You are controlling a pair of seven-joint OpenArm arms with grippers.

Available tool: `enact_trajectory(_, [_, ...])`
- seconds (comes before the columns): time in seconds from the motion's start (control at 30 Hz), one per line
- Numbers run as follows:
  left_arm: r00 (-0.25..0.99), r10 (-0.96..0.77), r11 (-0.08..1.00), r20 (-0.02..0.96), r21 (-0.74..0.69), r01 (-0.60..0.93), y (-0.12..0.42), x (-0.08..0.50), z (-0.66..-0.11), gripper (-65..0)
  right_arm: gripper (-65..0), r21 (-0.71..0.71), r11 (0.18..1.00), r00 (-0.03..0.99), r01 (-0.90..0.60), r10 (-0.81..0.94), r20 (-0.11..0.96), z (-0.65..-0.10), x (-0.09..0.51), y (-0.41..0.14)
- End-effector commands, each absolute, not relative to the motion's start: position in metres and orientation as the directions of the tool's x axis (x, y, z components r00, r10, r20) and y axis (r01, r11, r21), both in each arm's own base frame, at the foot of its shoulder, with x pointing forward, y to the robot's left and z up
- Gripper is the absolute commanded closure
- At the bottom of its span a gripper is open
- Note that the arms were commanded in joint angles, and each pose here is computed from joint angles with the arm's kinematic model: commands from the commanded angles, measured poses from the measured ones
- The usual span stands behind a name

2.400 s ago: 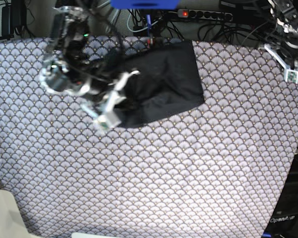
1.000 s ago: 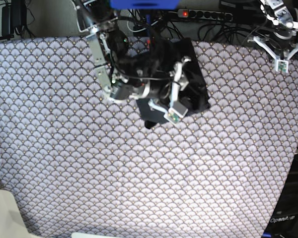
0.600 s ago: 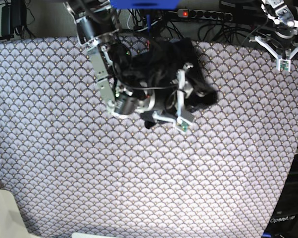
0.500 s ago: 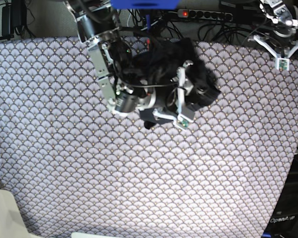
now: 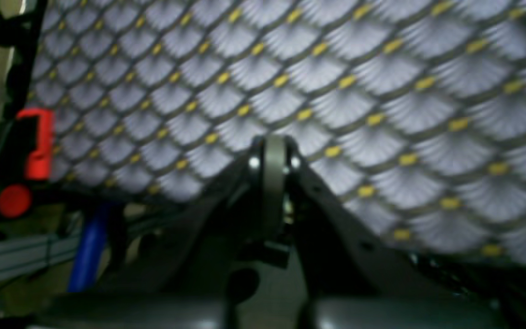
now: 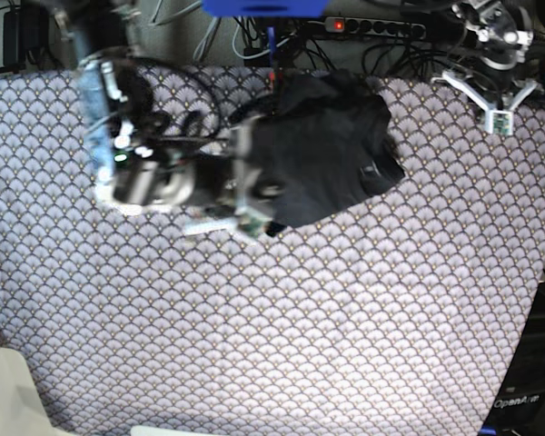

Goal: Fold the T-shirt properly
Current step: 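Release the shirt and pull the right gripper back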

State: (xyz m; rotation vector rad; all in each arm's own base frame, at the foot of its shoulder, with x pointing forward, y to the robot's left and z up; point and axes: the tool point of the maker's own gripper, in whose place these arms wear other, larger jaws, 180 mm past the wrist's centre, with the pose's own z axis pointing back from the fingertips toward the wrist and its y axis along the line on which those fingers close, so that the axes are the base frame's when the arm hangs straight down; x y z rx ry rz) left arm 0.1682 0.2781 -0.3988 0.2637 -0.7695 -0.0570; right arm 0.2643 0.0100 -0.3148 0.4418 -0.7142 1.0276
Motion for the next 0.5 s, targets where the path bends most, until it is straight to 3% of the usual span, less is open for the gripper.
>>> enact_trajectory(0.0, [0.682,-0.176,0.958,0.71,0.283,-0.047,0.281,0.177,-0.382,0.0,-3.6,-0.015,0.47,0.305,-0.882,0.595,0.744,-0.304,0.272,0.004])
enact_trajectory(0.17, [0.669,-0.201,0.952,0.716,0.303,-0.038,0.278,0.187,-0.37,0.0,-3.6,0.002,0.531,0.377,-0.848,0.598,0.707,-0.319,0.267,-0.028])
enact_trajectory(0.3, [0.742,-0.198,0.959,0.64,0.284,0.01,0.265,0.183,-0.386,0.0,-3.6,0.047,0.52,0.385,-0.853,0.566,0.729,-0.319,0.256,-0.009])
enact_trajectory(0.47, [0.74,-0.204,0.96,0.641,0.278,0.024,0.259,0.19,-0.386,0.0,-3.7,0.054,0.516,0.372,-0.855,0.538,0.756,-0.309,0.257,0.004])
